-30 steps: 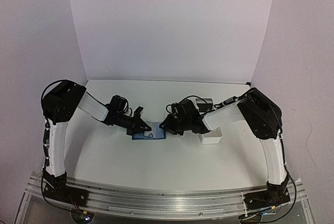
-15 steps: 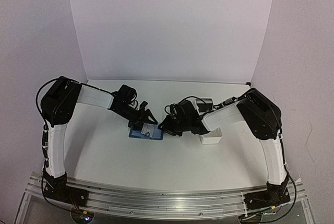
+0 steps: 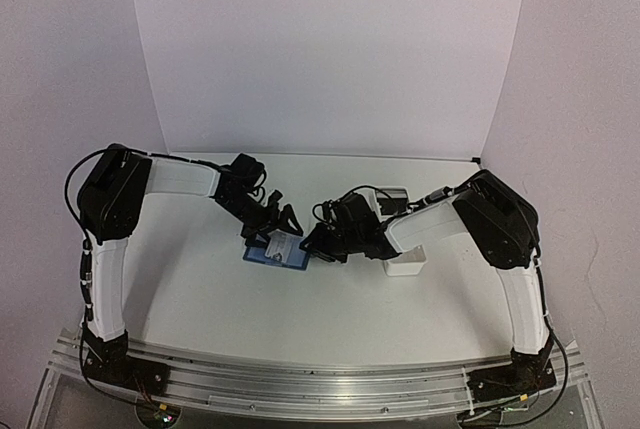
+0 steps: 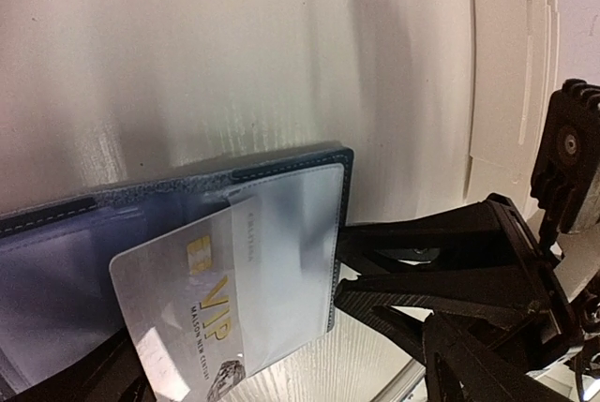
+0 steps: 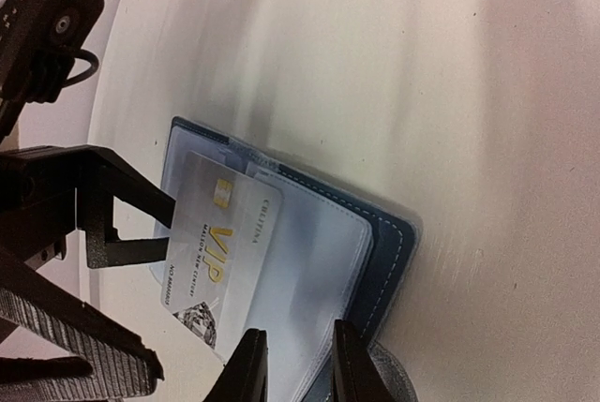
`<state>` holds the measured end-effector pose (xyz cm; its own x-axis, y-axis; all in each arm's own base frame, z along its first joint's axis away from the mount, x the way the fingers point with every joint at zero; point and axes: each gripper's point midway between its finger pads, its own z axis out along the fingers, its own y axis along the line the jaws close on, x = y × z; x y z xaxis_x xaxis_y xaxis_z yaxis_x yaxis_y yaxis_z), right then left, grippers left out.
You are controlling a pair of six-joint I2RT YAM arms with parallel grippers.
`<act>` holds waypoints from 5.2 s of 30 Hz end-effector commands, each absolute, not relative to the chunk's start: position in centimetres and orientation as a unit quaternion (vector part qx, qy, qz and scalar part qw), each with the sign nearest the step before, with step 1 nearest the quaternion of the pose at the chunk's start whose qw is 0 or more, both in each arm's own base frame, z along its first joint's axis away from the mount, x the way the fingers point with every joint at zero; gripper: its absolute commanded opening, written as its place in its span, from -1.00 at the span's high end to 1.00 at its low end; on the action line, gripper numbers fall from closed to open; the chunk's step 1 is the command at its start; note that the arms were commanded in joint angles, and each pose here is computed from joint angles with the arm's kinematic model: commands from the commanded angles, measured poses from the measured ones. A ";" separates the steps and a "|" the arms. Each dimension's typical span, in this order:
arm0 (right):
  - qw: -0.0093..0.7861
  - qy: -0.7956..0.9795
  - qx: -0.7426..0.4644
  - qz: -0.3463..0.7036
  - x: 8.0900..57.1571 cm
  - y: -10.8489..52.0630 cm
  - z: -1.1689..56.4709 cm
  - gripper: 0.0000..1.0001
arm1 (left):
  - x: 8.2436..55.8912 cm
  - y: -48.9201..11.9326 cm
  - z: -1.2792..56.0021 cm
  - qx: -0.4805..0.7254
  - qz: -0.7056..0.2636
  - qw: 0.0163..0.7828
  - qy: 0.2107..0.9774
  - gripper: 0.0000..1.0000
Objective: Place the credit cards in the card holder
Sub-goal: Insert the credit card into the card holder.
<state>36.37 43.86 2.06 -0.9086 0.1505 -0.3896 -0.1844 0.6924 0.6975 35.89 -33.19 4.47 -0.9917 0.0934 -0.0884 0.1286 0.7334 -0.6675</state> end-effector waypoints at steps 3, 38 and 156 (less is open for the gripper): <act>0.177 0.917 -0.013 0.357 35.1 43.0 -1.1 0.57 | 36.3 -30.3 3.7 0.055 -0.283 0.034 0.957 -0.91; 0.172 0.916 -0.014 0.361 35.1 43.2 -1.4 0.58 | 33.5 -35.3 4.2 0.099 -0.355 -0.004 0.930 -0.41; 0.194 0.947 -0.020 0.254 37.6 43.6 3.2 0.03 | 33.1 -25.1 -1.4 0.039 -0.293 0.063 0.953 1.00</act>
<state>37.62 43.00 2.69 -0.9240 0.0664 -0.3765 -0.1258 0.8772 0.4633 34.61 -26.18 1.22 -0.9799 0.0203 -0.1987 0.1392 0.7830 -0.6063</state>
